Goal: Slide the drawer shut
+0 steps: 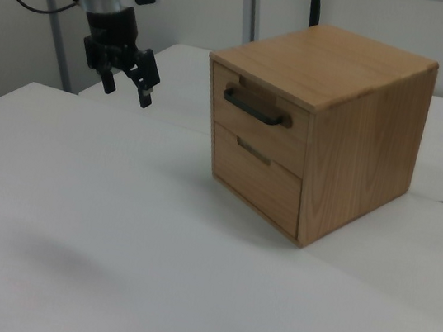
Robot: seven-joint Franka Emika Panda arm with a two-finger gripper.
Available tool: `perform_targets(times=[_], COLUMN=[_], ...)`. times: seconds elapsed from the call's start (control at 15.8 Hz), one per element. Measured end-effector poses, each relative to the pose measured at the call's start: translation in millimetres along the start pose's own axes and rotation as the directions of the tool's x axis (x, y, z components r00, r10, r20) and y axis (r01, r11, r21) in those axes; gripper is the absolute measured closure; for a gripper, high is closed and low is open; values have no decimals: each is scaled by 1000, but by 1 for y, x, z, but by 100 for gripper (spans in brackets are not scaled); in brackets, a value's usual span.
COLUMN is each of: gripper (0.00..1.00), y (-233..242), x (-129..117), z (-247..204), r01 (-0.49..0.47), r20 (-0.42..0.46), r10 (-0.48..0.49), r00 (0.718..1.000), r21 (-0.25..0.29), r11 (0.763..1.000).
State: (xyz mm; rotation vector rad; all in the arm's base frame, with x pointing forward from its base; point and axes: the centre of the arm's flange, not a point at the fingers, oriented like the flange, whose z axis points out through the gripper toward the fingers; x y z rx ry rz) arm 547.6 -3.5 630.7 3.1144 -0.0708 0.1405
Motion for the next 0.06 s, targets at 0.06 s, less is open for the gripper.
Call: perform_targets(times=[0.06], gripper=[0], y=[1], x=[0], z=[0], r01=[5], r20=[0], r10=[-5], r00=[1000], r21=[0], r11=[1000])
